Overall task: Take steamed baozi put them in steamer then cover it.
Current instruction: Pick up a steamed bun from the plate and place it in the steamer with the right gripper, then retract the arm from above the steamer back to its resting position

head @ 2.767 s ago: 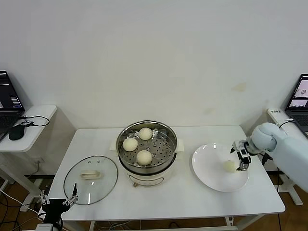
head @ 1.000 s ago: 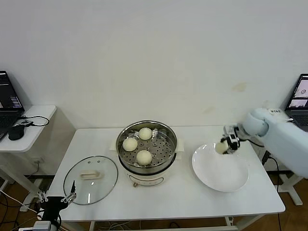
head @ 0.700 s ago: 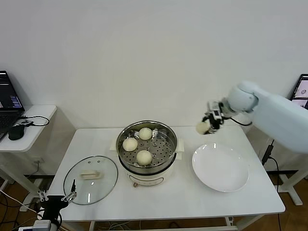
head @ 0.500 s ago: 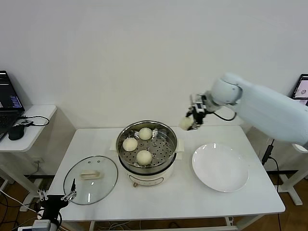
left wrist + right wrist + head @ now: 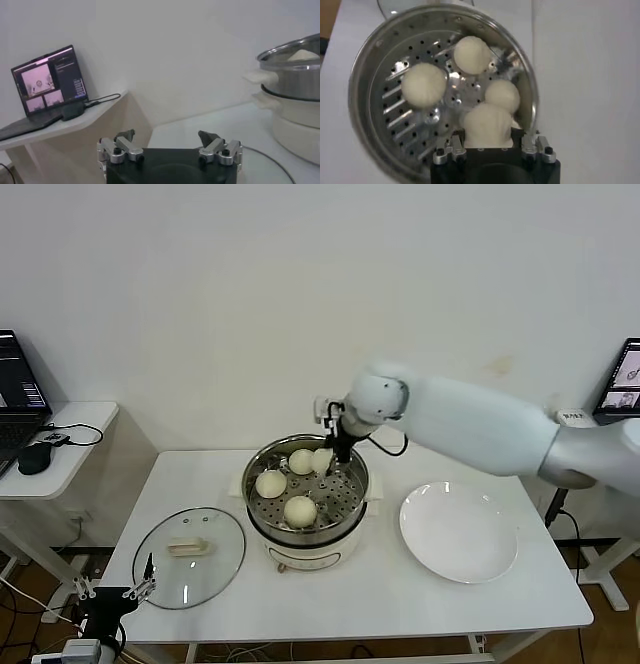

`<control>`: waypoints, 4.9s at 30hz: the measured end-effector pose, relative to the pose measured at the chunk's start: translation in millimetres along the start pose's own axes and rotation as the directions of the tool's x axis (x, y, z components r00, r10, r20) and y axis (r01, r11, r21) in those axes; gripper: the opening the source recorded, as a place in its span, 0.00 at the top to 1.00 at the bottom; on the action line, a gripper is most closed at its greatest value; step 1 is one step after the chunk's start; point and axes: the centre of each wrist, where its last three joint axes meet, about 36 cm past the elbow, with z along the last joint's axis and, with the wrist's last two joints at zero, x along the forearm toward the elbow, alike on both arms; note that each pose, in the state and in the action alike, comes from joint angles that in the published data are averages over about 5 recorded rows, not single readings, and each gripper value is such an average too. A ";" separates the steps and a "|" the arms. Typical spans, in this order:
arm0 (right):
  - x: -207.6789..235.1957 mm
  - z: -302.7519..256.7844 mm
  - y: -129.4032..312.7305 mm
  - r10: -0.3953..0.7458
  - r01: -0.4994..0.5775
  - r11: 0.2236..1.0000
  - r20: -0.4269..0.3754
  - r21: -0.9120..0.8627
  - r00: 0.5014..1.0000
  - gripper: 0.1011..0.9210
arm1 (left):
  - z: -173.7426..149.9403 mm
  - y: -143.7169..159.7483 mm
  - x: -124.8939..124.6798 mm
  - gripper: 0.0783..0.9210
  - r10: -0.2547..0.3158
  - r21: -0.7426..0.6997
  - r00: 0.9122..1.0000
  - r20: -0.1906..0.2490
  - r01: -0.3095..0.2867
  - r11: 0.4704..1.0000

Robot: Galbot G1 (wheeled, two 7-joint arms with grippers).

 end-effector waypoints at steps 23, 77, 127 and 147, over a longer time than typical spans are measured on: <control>-26.7 12.3 12.7 0.006 -0.008 0.997 -0.033 -0.075 0.999 0.20 | -0.1 -0.6 -3.0 0.12 0.000 0.003 1.000 0.004 0.000 1.000; -58.5 263.4 356.5 0.975 -0.415 0.030 -0.065 -0.909 0.213 0.12 | 64.2 10.6 -31.6 0.12 0.115 -0.698 0.981 0.156 0.027 0.716; -56.7 307.3 484.6 0.880 -0.534 -0.228 -0.407 -0.814 0.244 0.12 | 96.8 -15.7 -157.0 0.44 0.255 -0.959 0.964 0.073 -0.002 0.282; -53.8 282.3 478.2 0.896 -0.465 -0.200 -0.354 -0.862 0.270 0.12 | 94.7 -2.0 -147.4 0.93 0.197 -0.950 0.974 0.115 0.050 0.308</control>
